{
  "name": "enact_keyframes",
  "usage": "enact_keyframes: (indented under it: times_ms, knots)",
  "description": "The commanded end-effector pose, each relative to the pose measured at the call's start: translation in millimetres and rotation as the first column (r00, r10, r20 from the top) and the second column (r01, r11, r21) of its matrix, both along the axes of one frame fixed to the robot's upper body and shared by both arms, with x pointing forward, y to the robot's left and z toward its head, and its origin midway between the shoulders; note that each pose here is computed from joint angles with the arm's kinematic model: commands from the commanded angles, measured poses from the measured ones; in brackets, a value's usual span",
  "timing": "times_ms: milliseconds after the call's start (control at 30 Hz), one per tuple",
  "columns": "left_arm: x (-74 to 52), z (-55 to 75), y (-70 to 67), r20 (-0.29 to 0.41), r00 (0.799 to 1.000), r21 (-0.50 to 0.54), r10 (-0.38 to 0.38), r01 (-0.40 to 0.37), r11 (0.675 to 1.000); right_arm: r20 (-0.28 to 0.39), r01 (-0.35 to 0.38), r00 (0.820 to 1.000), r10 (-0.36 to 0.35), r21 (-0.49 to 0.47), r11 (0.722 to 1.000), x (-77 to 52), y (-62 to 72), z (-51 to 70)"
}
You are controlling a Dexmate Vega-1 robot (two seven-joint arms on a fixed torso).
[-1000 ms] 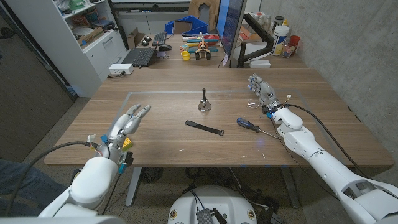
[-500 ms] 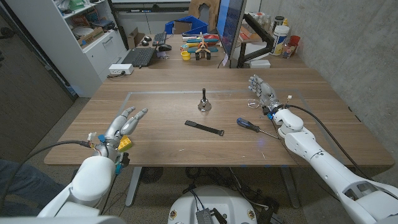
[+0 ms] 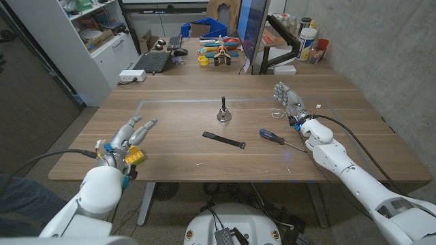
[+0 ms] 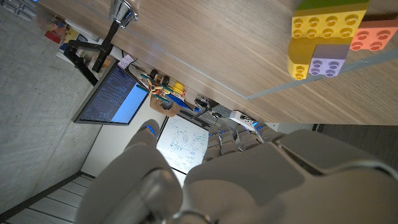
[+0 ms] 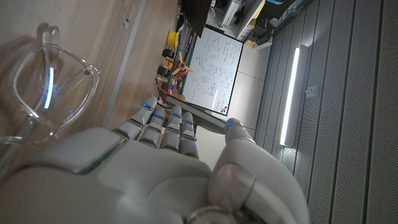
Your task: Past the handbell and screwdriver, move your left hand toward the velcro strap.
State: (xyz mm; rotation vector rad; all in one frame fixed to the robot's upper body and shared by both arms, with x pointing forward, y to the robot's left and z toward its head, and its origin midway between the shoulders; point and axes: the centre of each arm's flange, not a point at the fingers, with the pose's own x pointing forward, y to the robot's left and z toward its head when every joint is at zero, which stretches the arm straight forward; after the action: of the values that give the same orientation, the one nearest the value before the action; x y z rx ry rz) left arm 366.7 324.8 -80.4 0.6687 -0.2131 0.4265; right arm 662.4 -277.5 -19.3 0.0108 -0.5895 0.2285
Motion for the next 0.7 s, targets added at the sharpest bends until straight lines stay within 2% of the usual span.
enact_keyframes:
  times_ms: [33, 400, 700]
  knots:
    - [-13.5, 9.3, -0.3, -0.009, 0.997, 0.025, 0.071, -0.071, 0.997, 0.008, -0.008, 1.0, 0.008, 0.003, 1.0, 2.5, 3.4, 5.2]
    - [-22.8, 7.6, 5.4, -0.065, 0.987, 0.056, 0.15, -0.146, 0.988, -0.002, -0.011, 1.0, 0.011, 0.001, 1.0, 5.6, 7.9, 2.1]
    - [-13.7, 10.5, 14.5, -0.12, 0.974, 0.09, 0.193, -0.183, 0.979, -0.004, -0.007, 1.0, 0.007, 0.0, 1.0, 6.2, 11.1, 1.2]
